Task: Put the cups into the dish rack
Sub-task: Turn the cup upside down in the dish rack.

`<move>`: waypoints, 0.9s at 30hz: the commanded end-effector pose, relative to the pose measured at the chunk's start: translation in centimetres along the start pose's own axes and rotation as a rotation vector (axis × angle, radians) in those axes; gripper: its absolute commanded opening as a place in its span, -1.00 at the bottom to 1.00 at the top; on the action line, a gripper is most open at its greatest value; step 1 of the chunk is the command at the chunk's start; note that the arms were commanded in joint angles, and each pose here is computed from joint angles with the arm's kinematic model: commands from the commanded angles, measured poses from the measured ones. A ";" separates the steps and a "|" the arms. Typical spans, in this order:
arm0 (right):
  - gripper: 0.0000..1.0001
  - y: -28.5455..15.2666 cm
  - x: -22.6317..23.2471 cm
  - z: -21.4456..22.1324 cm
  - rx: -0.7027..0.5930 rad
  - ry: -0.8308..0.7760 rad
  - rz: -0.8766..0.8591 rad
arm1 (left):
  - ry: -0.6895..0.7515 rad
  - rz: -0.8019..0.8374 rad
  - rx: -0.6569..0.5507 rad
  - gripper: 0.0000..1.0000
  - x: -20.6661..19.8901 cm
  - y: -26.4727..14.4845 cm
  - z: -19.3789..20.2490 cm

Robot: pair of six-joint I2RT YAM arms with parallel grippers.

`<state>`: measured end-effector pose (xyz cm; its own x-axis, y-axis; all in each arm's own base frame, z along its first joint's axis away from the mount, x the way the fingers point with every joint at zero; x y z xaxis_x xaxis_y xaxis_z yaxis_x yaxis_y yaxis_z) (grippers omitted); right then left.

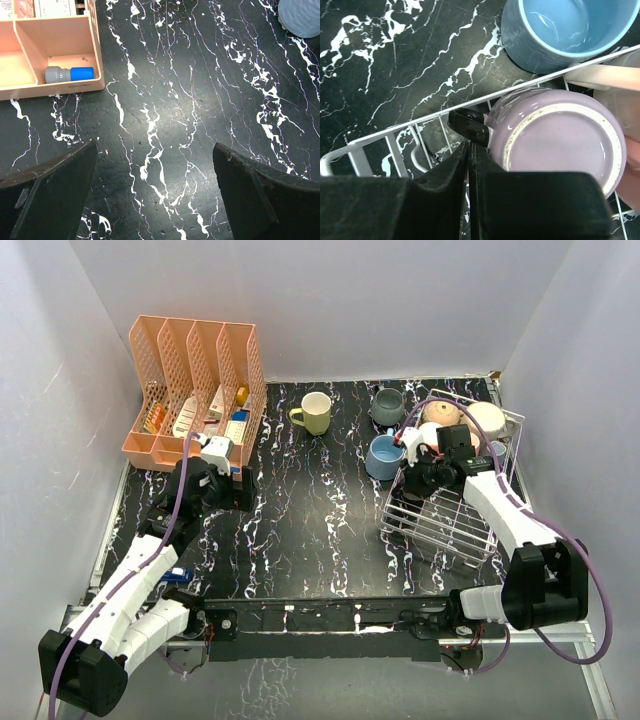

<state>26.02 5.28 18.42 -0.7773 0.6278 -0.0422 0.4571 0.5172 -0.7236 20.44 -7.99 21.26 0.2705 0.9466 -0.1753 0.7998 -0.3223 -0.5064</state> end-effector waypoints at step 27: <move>-0.67 -1.5 -2.1 -3.7 -0.077 -0.052 0.121 | 0.012 0.000 -0.018 0.95 0.2 -0.1 -0.1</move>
<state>28.21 5.08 18.39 -0.7212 0.6873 -0.0866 0.5032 0.4338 -0.7475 20.44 -7.97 21.26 0.2725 0.9466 -0.1721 0.7998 -0.3223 -0.5064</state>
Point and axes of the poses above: each gripper's point midway between its finger pads, its own y axis out along the fingers, its own x axis along the line the jaws close on, z = x × y, the point moved 9 cm from there along -y, back along the fingers, and after that the axes turned 4 degrees about -y, right-handed, at the moved point
